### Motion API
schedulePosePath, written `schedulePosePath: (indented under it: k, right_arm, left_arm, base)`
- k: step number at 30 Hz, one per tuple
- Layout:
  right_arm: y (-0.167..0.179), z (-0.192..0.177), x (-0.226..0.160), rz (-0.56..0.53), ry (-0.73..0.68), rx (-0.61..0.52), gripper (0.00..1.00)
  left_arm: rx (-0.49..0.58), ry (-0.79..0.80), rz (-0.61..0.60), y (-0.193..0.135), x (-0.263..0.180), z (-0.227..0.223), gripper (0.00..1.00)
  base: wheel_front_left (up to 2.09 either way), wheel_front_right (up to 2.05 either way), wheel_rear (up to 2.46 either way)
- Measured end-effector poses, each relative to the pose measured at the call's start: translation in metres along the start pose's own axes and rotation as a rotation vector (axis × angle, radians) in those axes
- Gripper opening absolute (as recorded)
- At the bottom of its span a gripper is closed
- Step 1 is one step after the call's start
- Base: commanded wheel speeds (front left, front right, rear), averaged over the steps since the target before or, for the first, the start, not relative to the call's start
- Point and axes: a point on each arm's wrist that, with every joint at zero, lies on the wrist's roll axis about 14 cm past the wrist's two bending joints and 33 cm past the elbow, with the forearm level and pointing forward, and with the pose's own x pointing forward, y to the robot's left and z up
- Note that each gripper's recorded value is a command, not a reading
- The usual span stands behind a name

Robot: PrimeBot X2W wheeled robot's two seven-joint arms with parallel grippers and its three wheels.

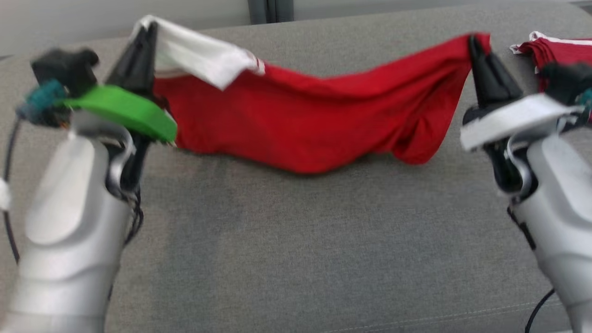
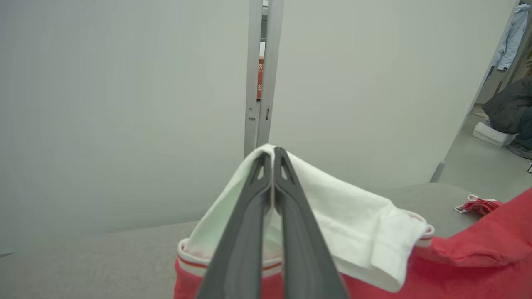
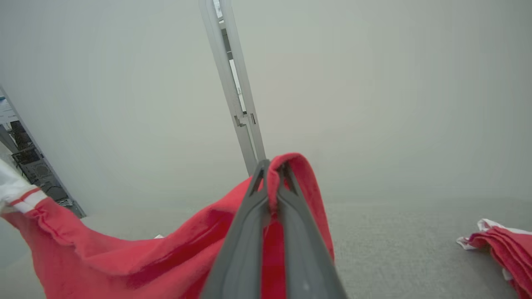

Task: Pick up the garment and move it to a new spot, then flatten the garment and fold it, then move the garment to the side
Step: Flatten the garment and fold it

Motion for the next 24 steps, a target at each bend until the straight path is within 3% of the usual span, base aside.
schedulePosePath:
  k: [9, 14, 20, 24]
  right_arm:
    - [-0.020, 0.091, 0.114, 0.004, -0.155, 0.062, 0.00]
    - [-0.028, 0.132, 0.152, -0.002, -0.227, 0.041, 0.00]
    - [-0.038, 0.156, 0.172, -0.012, -0.267, -0.020, 0.00]
    - [-0.046, 0.139, 0.180, -0.016, -0.231, -0.056, 0.00]
  left_arm:
    - [0.022, -0.200, 0.001, 0.024, 0.114, 0.118, 0.00]
    - [0.056, -0.321, -0.028, 0.011, 0.154, 0.172, 0.00]
    - [0.085, -0.412, -0.065, -0.007, 0.179, 0.206, 0.00]
    - [0.080, -0.401, -0.066, -0.005, 0.192, 0.193, 0.00]
  base:
    - [0.00, 0.00, 0.00]
    - [0.00, 0.00, 0.00]
    - [0.00, 0.00, 0.00]
    - [0.00, 0.00, 0.00]
